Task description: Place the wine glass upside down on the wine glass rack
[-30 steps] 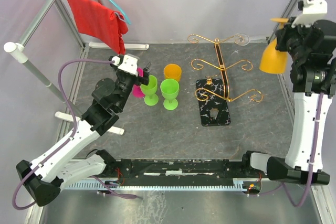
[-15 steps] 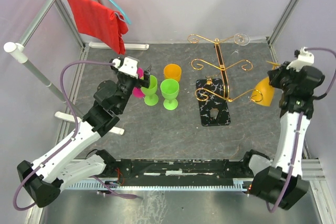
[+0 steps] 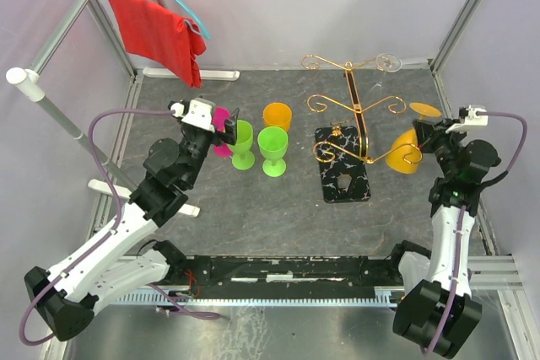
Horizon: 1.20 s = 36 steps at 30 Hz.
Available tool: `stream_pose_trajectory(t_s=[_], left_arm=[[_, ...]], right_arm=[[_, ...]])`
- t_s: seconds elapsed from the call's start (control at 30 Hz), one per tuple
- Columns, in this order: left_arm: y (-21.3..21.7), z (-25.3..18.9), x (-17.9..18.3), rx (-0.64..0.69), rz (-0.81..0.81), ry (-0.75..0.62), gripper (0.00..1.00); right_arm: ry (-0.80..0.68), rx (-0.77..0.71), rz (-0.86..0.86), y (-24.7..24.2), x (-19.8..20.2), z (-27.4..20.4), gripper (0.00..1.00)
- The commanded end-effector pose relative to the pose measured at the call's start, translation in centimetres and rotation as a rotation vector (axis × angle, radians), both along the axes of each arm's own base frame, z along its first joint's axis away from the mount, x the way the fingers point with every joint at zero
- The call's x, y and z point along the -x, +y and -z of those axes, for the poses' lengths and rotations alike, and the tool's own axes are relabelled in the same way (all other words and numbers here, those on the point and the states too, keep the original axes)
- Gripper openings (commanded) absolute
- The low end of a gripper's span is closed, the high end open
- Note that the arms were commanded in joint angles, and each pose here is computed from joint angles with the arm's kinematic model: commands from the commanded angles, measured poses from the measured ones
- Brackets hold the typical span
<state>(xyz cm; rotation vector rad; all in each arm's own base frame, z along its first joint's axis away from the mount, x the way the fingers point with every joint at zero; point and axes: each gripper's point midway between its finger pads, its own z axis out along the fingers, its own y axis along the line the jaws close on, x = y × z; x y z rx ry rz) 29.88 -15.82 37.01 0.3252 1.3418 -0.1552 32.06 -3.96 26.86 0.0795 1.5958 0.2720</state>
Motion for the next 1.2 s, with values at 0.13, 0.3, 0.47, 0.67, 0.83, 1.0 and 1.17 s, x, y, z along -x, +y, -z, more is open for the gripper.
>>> stream_pose_trajectory(t_s=[0.13, 0.3, 0.47, 0.67, 0.83, 1.0, 1.17], left_arm=[[0.6, -1.8, 0.3, 0.083, -0.009, -0.06, 0.97], [0.6, -1.3, 0.0, 0.09, -0.016, -0.059, 0.98], [0.6, -0.8, -0.2, 0.094, -0.024, -0.058, 0.98], [0.7, -0.4, -0.4, 0.097, -0.034, -0.059, 0.98], [0.7, -0.2, -0.6, 0.094, -0.04, -0.053, 0.98], [0.8, 0.1, -0.7, 0.095, -0.044, -0.05, 0.99], [0.7, 0.4, -0.8, 0.1, -0.044, -0.046, 0.99]], right_arm=[[-0.231, 0.029, -0.154, 2.5, 0.0, -2.0, 0.01], [-0.32, 0.051, -0.188, 3.4, 0.8, -2.2, 0.01], [-0.359, 0.089, -0.195, 3.8, 1.6, -2.8, 0.01], [-0.402, 0.086, -0.244, 4.6, 1.9, -3.4, 0.01], [-0.388, 0.075, -0.29, 5.1, 1.6, -2.8, 0.01], [-0.377, 0.056, -0.356, 6.2, 1.5, -2.3, 0.01], [-0.351, 0.079, -0.404, 7.6, 1.3, -1.5, 0.01]])
